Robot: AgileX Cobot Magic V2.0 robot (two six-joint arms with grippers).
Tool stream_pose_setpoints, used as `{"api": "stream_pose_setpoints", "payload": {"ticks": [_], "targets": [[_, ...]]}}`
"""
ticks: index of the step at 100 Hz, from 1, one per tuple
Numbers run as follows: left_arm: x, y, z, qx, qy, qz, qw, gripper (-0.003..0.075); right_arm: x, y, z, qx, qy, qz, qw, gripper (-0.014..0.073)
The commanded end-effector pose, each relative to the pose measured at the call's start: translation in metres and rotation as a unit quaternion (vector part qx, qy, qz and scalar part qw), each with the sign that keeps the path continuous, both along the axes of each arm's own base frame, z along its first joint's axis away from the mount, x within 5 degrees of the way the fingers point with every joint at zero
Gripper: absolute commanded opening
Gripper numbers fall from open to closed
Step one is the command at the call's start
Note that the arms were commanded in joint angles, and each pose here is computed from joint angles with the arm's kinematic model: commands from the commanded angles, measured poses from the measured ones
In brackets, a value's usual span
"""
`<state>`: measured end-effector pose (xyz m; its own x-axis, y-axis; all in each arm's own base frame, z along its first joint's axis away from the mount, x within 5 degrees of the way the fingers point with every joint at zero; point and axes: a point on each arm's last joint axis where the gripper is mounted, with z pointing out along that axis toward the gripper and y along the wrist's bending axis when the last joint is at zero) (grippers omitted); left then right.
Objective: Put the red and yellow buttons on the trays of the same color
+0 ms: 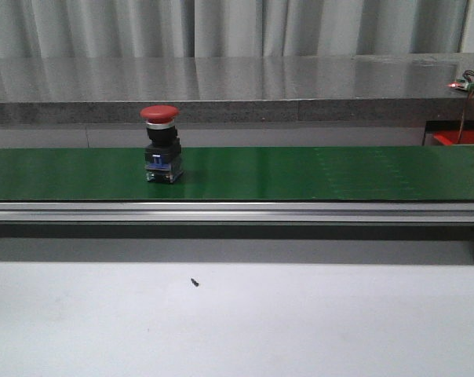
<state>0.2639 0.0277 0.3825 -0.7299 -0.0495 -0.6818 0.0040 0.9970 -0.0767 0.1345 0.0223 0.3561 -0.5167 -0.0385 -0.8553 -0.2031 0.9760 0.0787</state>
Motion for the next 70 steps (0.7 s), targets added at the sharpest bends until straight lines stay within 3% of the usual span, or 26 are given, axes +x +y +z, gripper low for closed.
{"api": "stream_pose_setpoints", "payload": {"ticks": [1,36,58,70], "targets": [[-0.015,-0.005,0.023,-0.003,-0.065,0.001,0.998,-0.0019,0.015,0.007,0.023,0.003,-0.021,0.022,1.0,-0.0099],[-0.032,-0.008,0.024,-0.001,-0.085,0.004,0.996,-0.0019,0.087,0.053,0.035,-0.027,0.043,0.124,0.991,-0.0089],[-0.032,-0.008,0.023,-0.002,-0.083,0.004,0.997,-0.002,0.127,0.093,0.03,-0.075,0.062,0.178,0.979,-0.0078],[-0.032,-0.008,0.023,-0.002,-0.083,0.004,0.997,-0.002,0.145,0.115,0.026,-0.082,0.079,0.202,0.973,0.0069]]}}
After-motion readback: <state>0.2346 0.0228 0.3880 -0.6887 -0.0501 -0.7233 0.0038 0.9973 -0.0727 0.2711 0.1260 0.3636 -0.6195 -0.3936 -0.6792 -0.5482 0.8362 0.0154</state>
